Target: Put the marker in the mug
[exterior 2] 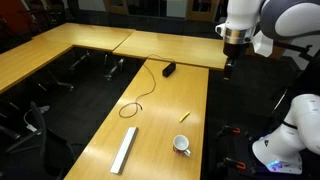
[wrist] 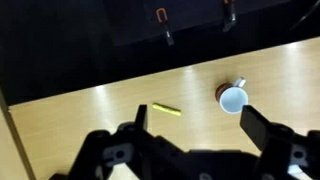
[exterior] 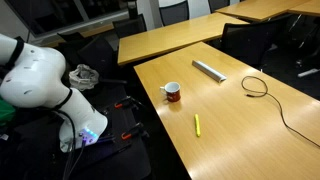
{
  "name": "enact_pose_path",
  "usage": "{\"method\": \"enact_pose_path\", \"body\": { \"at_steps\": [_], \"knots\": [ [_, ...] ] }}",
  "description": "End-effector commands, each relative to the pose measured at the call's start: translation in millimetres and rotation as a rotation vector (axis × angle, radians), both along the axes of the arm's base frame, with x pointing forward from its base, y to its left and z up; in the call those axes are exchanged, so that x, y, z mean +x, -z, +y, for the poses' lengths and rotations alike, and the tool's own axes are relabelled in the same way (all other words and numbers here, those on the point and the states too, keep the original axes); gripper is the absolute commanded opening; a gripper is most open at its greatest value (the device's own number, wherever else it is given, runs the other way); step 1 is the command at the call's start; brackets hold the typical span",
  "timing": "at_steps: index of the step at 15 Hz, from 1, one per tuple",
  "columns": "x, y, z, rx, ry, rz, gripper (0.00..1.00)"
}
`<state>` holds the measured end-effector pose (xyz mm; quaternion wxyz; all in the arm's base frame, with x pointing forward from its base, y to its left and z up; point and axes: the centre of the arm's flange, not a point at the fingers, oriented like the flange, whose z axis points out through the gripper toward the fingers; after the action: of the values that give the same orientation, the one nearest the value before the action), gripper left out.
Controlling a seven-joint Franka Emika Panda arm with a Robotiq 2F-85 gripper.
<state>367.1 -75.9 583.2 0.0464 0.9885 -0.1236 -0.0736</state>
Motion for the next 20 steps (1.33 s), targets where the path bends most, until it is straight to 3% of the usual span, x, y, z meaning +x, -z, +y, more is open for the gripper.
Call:
{"method": "enact_pose_path", "body": {
  "at_steps": [1,11,13,20],
  "knots": [
    [0,0,0,0.0,0.0,0.0,1.0],
    [0,0,0,0.0,0.0,0.0,1.0],
    [19,14,-10,0.069,-0.135,0.059,1.0],
    [103,137,-72,0.052,-0.542,0.101,1.0]
  ]
}}
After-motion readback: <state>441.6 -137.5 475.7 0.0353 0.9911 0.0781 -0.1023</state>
